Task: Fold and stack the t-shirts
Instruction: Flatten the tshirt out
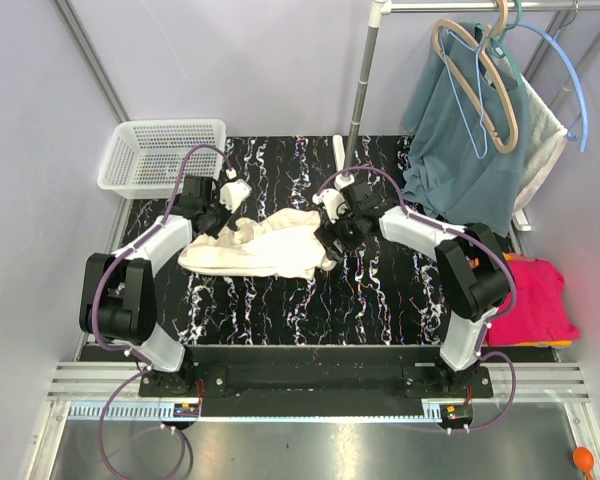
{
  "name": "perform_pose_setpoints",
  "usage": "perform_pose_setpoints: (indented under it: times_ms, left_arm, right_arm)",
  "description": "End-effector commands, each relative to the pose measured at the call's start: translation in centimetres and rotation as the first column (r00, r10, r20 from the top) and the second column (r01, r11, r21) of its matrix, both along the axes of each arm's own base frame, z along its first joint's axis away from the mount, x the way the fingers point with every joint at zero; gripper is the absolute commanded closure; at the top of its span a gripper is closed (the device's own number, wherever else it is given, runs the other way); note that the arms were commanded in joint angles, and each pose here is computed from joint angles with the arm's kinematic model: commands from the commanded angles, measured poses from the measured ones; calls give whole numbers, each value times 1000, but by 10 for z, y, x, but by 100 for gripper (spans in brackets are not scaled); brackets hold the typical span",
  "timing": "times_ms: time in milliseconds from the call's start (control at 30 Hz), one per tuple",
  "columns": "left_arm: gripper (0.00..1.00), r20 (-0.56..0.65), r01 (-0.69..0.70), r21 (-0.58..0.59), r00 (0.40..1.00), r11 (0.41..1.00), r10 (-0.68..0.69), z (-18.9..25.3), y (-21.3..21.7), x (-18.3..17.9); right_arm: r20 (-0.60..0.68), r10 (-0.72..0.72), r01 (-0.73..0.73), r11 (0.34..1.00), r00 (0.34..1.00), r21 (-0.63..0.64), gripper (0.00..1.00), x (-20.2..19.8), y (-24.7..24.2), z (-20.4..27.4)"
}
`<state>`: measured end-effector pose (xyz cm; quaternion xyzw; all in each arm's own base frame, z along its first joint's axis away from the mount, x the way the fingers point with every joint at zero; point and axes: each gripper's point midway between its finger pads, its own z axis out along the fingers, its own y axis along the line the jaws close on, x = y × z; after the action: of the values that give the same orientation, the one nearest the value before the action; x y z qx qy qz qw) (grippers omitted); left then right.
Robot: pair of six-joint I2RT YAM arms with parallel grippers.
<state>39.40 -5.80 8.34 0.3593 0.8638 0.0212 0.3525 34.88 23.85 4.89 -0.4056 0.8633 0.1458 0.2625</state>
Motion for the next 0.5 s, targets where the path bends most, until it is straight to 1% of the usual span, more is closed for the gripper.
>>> perform_pose_setpoints:
  times_ms: [0, 67, 133, 200, 233, 300, 333, 400, 433, 467]
  left_arm:
    - [100, 100, -5, -26, 995, 1000, 8, 35, -1, 14]
    - [100, 106, -7, -22, 994, 1000, 9, 36, -1, 14]
    - [100, 111, -9, -20, 994, 1000, 11, 38, 0, 15]
    - [100, 110, -7, -16, 994, 1000, 9, 38, 1, 14]
    - [100, 109, -6, -14, 994, 1000, 7, 37, 0, 13]
    - [100, 105, -8, -11, 994, 1000, 9, 35, 1, 13]
    - [100, 103, -8, -9, 995, 1000, 9, 33, 2, 12]
    - [100, 100, -6, -8, 995, 1000, 7, 31, 1, 11]
    - [100, 99, -8, -8, 995, 1000, 9, 31, 2, 10]
    - [100, 99, -9, -9, 995, 1000, 10, 31, 2, 10]
  right_arm:
    - [20, 51, -52, 998, 999, 36, 5, 8, 18, 4]
    - [13, 58, -59, 998, 998, 34, 6, 8, 21, 0]
    - [12, 62, -62, 997, 998, 33, 11, 10, 22, -1]
    - [11, 67, -68, 997, 998, 35, 18, 11, 26, -2]
    - [11, 70, -70, 997, 998, 36, 25, 11, 27, -3]
    - [11, 75, -75, 997, 997, 31, 32, 10, 28, -4]
    - [12, 79, -79, 996, 997, 29, 41, 10, 29, -4]
    - [13, 85, -85, 996, 996, 23, 52, 8, 30, -5]
    - [12, 85, -86, 996, 996, 22, 68, 7, 30, -5]
    - [14, 88, -88, 996, 996, 18, 79, 6, 30, -3]
